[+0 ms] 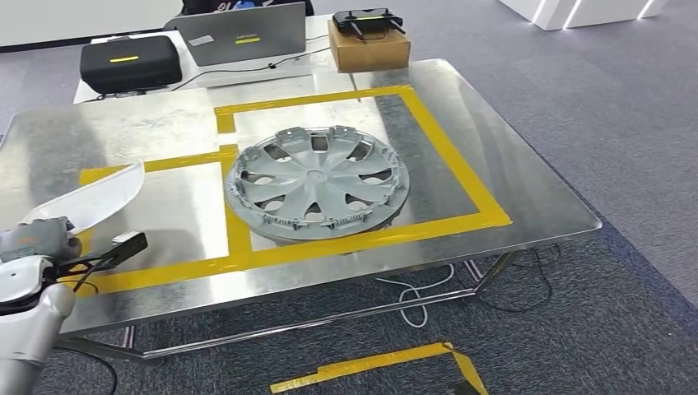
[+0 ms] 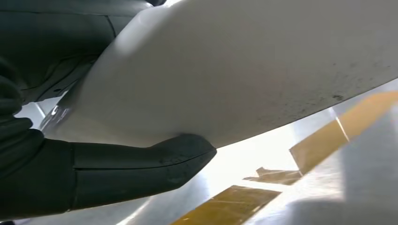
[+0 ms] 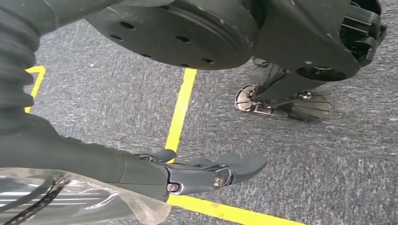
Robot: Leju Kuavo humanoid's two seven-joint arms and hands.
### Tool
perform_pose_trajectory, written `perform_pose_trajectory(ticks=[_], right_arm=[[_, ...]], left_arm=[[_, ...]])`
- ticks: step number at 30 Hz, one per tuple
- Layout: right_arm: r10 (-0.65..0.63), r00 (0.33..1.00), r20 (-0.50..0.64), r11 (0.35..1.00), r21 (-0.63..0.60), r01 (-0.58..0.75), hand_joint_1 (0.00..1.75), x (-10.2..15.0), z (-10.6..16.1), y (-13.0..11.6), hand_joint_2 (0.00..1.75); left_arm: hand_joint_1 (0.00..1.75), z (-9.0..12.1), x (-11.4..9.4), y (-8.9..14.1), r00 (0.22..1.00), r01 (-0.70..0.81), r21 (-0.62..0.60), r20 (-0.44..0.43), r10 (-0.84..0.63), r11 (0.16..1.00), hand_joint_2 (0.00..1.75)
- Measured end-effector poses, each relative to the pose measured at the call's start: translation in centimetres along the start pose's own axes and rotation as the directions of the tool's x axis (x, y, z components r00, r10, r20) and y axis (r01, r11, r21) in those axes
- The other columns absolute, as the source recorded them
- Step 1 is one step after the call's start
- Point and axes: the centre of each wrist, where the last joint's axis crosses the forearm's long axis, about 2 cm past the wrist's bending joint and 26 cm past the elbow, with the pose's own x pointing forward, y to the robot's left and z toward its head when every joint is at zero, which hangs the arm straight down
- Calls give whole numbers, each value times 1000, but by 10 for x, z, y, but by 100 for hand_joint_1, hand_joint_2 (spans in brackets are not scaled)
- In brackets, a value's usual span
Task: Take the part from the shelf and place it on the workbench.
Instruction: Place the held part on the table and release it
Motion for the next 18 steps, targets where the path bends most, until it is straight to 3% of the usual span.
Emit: perform_pose_trajectory(ticks=[7,15,18], right_arm=[[22,1000,-9,1000,8,-22,0,2,-1,0,175],[40,999,-16,999,10,-40,0,5,-1,-1,175],[42,999,-17,999,11,-42,0,5,-1,-1,44]], left_arm=[[175,-17,48,11,994,44,1,100,-44,999,175],[175,-12,89,9,978,92,8,189,-92,996,175],[44,-10,97,8,977,104,8,186,-103,995,175]])
